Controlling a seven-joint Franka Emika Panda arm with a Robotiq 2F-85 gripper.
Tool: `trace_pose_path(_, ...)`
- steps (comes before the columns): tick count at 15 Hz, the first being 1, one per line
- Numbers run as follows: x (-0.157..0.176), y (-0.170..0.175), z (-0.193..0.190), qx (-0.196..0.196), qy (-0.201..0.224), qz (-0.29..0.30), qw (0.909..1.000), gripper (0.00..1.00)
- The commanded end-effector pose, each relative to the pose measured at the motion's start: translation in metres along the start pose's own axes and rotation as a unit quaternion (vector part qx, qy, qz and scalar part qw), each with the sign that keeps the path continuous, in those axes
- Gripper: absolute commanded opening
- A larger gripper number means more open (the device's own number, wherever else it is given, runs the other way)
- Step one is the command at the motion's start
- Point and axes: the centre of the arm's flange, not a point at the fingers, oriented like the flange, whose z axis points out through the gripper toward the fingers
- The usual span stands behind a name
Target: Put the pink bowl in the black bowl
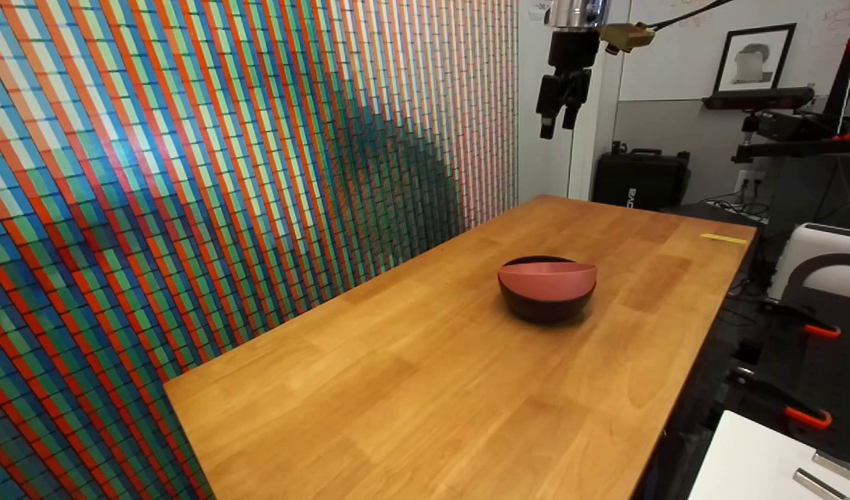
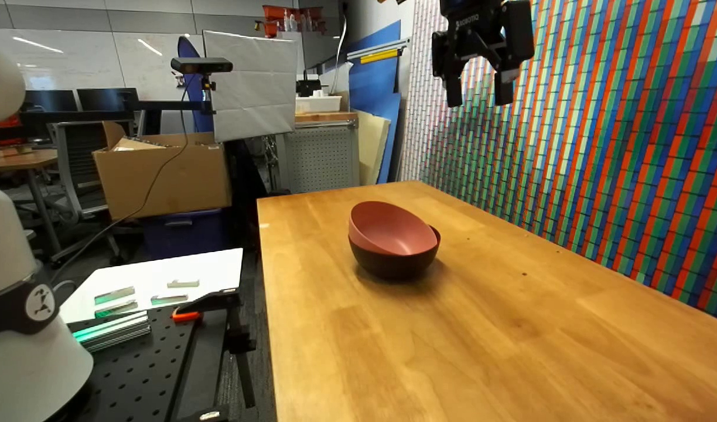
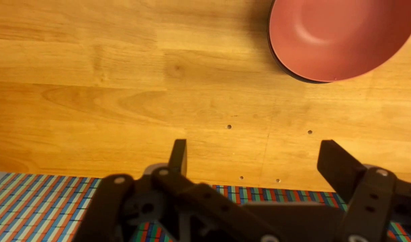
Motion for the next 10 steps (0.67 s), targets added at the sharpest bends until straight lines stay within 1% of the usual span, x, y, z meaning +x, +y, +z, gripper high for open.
trace_pose_path(1,0.0005,0.0001,-0.001,0.0,0.0,0.001,1.0,1.0)
trace_pose_path(10,0.0005,0.0001,0.0004,0.0,-0.003,0.003,1.0,1.0)
